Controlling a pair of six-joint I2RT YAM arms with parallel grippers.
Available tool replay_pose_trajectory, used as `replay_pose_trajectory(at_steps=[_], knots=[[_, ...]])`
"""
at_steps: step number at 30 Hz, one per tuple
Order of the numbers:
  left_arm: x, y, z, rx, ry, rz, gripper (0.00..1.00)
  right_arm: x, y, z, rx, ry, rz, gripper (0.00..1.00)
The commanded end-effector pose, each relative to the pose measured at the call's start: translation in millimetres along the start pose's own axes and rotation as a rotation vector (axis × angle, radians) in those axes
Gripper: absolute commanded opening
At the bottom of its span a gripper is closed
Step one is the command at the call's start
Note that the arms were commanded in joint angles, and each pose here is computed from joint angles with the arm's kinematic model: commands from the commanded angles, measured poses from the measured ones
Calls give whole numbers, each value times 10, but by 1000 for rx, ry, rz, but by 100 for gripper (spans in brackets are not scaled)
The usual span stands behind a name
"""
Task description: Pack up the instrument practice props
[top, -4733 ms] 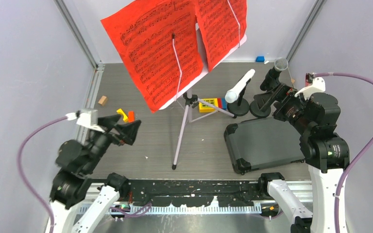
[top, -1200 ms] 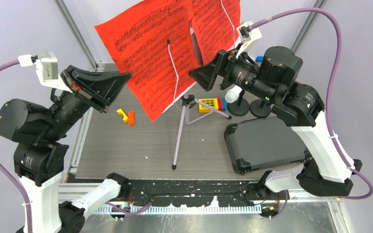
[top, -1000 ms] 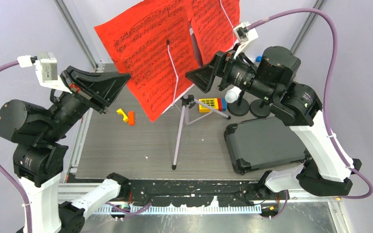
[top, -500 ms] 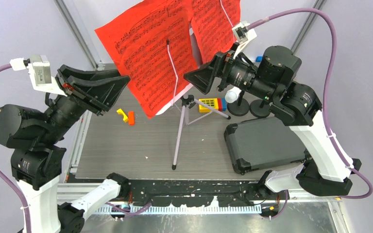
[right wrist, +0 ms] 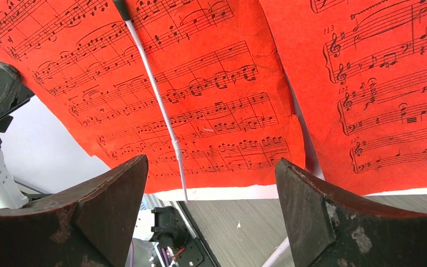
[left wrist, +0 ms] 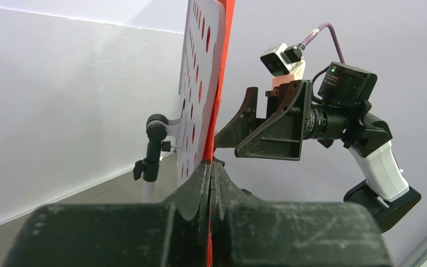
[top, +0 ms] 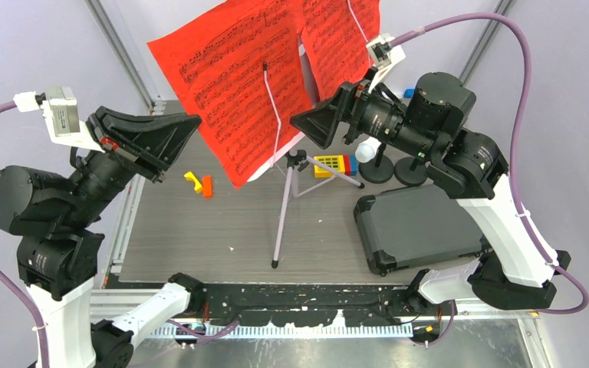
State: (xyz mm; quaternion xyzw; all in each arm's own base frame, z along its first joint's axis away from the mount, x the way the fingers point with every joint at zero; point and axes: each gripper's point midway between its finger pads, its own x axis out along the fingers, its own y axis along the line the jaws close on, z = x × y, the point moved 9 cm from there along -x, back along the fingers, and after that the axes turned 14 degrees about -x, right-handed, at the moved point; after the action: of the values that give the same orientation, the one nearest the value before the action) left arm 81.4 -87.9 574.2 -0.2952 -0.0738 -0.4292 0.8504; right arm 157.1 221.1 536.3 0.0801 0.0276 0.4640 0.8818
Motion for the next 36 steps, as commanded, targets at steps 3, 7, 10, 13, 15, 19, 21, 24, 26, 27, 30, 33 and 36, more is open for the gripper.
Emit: replay_pose_trajectory(at_steps=[3, 7, 10, 13, 15, 19, 21, 24, 26, 27, 30, 33, 36], knots=[[-74, -125, 94, 29, -41, -49, 0, -47, 69, 128, -21, -73, 52, 91], [-94, -129, 90, 32, -40, -46, 0, -41, 130, 147, -21, -86, 123, 94], [-96, -124, 82, 30, -38, -44, 0, 2, 156, 167, -19, -97, 156, 95], [-101, -128, 80, 25, -38, -45, 0, 52, 153, 183, -20, -99, 155, 94], [-103, -131, 82, 26, -38, -46, 0, 100, 149, 192, -23, -103, 157, 93], [-104, -132, 85, 25, -40, -45, 0, 225, 147, 192, -21, -101, 169, 85], [-102, -131, 84, 24, -39, -44, 0, 277, 154, 194, -19, -99, 182, 83], [-96, -126, 81, 22, -38, -44, 0, 333, 163, 190, -13, -94, 199, 77], [-93, -121, 76, 20, -36, -42, 0, 361, 170, 182, -9, -92, 212, 73], [-91, -120, 76, 20, -37, -42, 0, 370, 172, 182, -9, -94, 215, 69], [-90, -114, 67, 17, -37, -43, 0, 384, 179, 174, -6, -94, 225, 59], [-86, -106, 63, 17, -38, -40, 0, 382, 185, 170, -8, -99, 236, 46], [-82, -102, 59, 15, -36, -40, 0, 364, 196, 159, -11, -114, 251, 35]])
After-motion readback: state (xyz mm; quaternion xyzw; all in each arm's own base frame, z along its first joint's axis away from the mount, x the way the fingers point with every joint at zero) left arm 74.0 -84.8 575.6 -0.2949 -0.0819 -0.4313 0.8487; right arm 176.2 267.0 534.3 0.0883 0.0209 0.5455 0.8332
